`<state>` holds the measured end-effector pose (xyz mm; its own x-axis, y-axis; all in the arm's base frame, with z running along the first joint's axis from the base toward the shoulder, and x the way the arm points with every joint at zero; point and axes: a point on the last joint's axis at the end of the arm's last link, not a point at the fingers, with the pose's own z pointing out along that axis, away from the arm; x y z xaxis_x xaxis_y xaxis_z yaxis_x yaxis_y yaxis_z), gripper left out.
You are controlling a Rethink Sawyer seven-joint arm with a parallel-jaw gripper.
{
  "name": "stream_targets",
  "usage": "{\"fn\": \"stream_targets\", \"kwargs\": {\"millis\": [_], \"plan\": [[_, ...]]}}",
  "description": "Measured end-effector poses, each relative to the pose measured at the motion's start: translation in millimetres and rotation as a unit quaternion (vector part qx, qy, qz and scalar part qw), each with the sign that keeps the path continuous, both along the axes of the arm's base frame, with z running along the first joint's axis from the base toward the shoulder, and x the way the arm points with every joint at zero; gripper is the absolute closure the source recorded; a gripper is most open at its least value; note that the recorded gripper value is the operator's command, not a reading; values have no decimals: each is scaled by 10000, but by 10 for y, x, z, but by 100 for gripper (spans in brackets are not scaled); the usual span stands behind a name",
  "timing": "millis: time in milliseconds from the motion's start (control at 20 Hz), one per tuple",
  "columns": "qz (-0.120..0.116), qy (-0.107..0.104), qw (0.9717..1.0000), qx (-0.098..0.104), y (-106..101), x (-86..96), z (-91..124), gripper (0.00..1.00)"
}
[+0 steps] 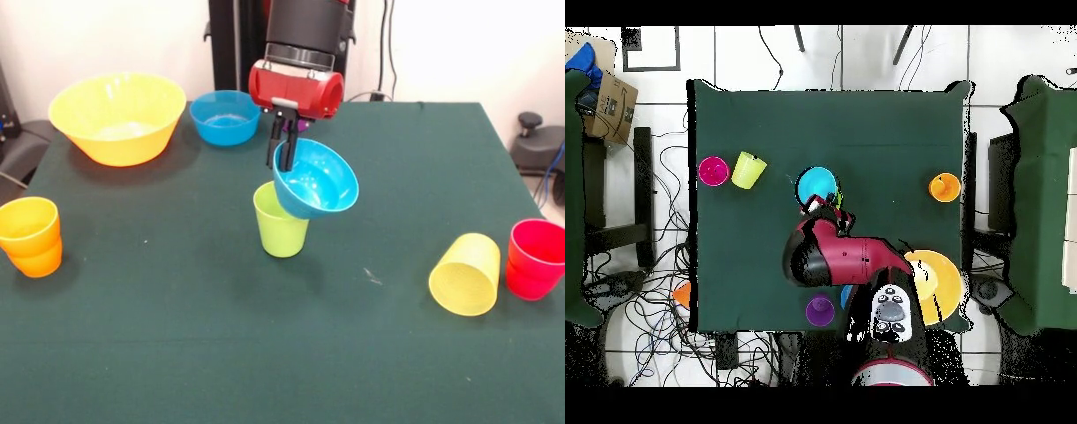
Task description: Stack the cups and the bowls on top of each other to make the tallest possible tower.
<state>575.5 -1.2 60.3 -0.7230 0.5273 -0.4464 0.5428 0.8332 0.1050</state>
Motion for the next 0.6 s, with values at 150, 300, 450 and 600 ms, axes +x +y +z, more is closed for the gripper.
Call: {"fn": "stream_targets", "kwargs": {"millis": [150, 300, 450, 600], "plan": [[-8, 0, 10000, 10, -11, -12, -28, 100], [-45, 3, 10000, 22, -46, -28, -30, 100], [-114, 14, 9999, 37, -110, -58, -13, 100], [-163, 4, 9999, 55, -202, -93, 33, 100]]}}
